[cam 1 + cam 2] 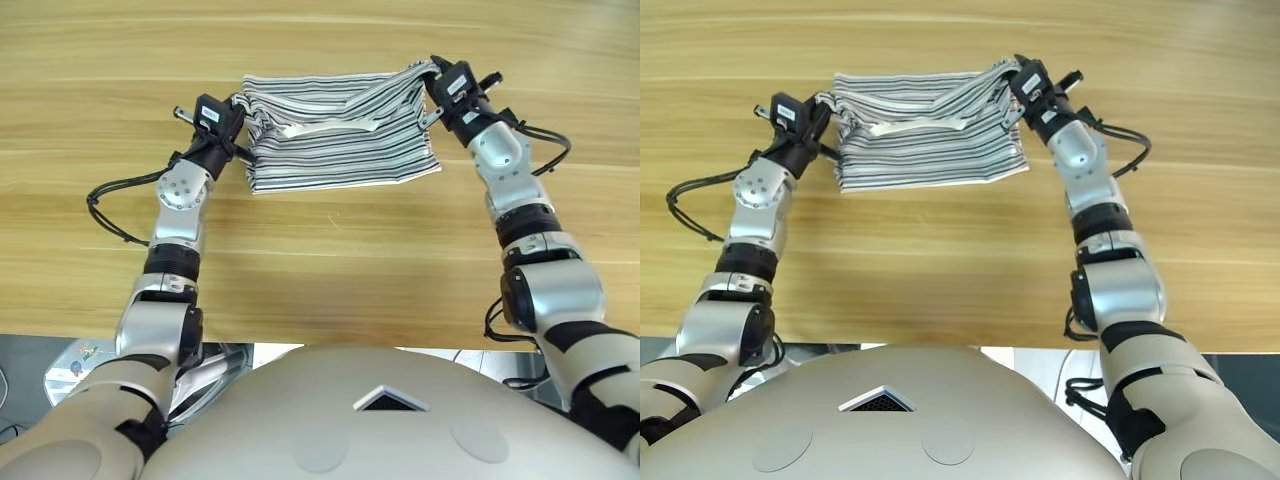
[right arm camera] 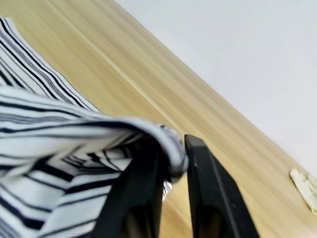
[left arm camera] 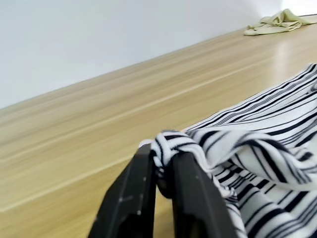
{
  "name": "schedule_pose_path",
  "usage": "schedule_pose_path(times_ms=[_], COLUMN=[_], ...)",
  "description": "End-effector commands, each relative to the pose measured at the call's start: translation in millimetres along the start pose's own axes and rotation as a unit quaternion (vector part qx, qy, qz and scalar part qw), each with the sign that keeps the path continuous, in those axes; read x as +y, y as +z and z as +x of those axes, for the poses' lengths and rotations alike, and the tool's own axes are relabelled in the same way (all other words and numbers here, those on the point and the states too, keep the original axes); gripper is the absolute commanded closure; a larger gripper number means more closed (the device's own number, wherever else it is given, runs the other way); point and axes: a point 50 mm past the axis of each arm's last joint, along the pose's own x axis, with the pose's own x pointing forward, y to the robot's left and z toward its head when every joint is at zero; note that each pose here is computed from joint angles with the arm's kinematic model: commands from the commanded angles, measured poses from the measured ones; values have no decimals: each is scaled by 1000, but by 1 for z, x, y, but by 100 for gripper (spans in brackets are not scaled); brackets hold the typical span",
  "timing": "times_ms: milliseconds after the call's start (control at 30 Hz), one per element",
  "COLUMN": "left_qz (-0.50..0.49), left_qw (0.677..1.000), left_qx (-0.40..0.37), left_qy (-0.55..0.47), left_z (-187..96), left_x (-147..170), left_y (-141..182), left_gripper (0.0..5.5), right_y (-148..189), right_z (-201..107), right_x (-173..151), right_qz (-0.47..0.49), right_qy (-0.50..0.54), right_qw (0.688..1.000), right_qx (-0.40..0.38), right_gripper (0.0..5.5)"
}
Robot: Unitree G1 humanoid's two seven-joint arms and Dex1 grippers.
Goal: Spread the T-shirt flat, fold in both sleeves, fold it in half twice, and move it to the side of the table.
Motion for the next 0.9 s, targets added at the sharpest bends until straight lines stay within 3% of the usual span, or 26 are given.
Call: schedule_pose_path(times_ms=[33, 400, 433, 533, 667, 767, 900], left_qz=[-10, -164, -168, -177, -185, -165, -170], left_qw=[999, 969, 968, 967, 958, 955, 952], left_qx=[23, 86, 87, 82, 82, 68, 6], left_qy=[21, 163, 167, 165, 201, 235, 255], left_z=[6, 15, 17, 28, 26, 14, 5], left_x=[2, 42, 44, 45, 59, 67, 70], left_y=[-4, -16, -14, -5, -2, -7, -3], left_gripper=[446, 260, 242, 187, 127, 79, 50], right_y=[4, -9, -7, 21, 54, 59, 30], right_z=[16, 26, 25, 18, -12, -36, -33], right_x=[0, 7, 8, 39, 74, 113, 135], right_qz=[1, 83, 77, 2, -21, -15, 1], right_qy=[-28, -123, -130, -88, -30, 58, 95], right_qw=[999, 978, 980, 995, 983, 980, 992], right_qx=[30, 145, 129, -42, -181, -188, -80], right_gripper=[402, 192, 189, 189, 189, 189, 189])
